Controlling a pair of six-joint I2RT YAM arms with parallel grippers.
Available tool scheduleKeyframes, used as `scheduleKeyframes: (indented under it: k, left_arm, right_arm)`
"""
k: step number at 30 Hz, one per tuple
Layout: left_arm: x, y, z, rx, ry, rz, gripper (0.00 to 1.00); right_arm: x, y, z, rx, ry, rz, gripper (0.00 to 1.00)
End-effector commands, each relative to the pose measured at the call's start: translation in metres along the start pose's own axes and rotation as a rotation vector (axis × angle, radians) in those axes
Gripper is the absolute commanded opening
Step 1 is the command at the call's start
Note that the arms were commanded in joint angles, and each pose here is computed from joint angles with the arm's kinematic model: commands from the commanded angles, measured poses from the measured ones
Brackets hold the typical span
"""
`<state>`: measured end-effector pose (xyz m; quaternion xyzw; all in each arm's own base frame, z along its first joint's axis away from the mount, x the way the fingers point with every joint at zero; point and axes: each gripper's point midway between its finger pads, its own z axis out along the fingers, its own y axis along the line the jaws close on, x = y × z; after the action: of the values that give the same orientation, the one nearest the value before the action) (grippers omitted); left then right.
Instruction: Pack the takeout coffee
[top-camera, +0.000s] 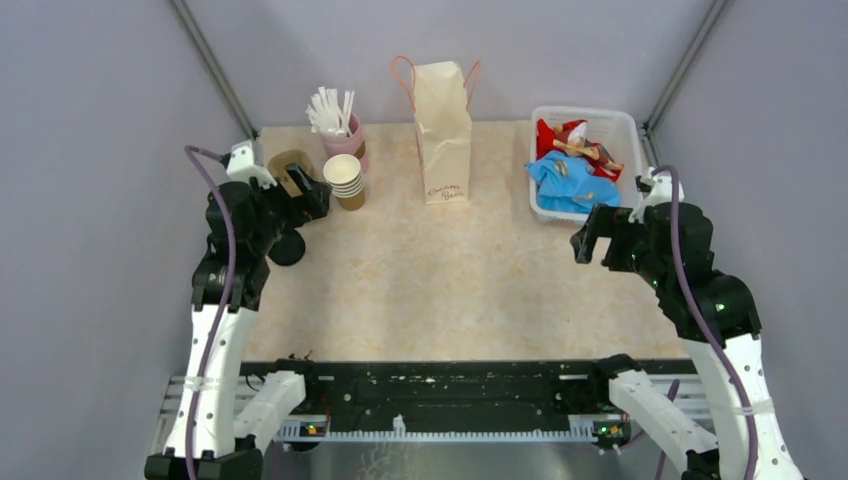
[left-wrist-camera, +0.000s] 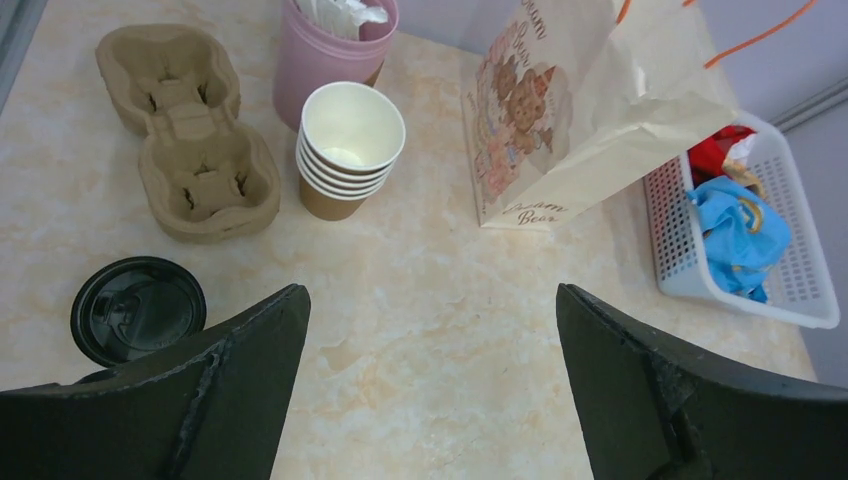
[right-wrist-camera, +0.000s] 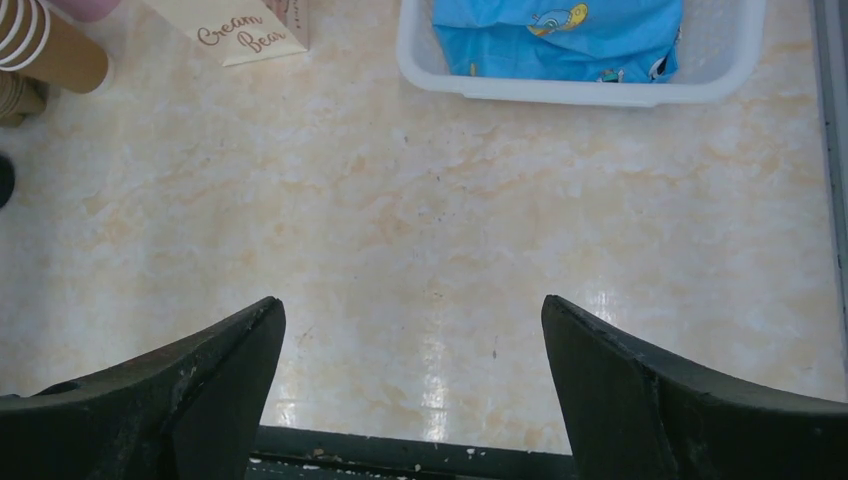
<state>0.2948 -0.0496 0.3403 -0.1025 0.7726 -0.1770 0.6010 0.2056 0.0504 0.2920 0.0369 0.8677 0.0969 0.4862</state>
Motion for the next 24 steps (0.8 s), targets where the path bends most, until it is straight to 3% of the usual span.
scheduleKeyframes:
  k: [1, 14, 24]
  left_arm:
    - [0.003, 0.008, 0.013, -0.040, 0.039, 0.012, 0.99]
    - [0.034, 0.012, 0.048, -0.023, 0.161, -0.012, 0.99]
    - [0.044, 0.012, 0.106, 0.002, 0.251, -0.035, 0.98]
  right_arm:
    - [-0.014, 0.001, -0.006, 0.004, -0.032, 0.017, 0.99]
    - [-0.021, 0.016, 0.009, -0.060, -0.031, 0.025, 0.99]
    - [-0.002, 0.026, 0.035, -0.095, 0.073, 0.040, 0.99]
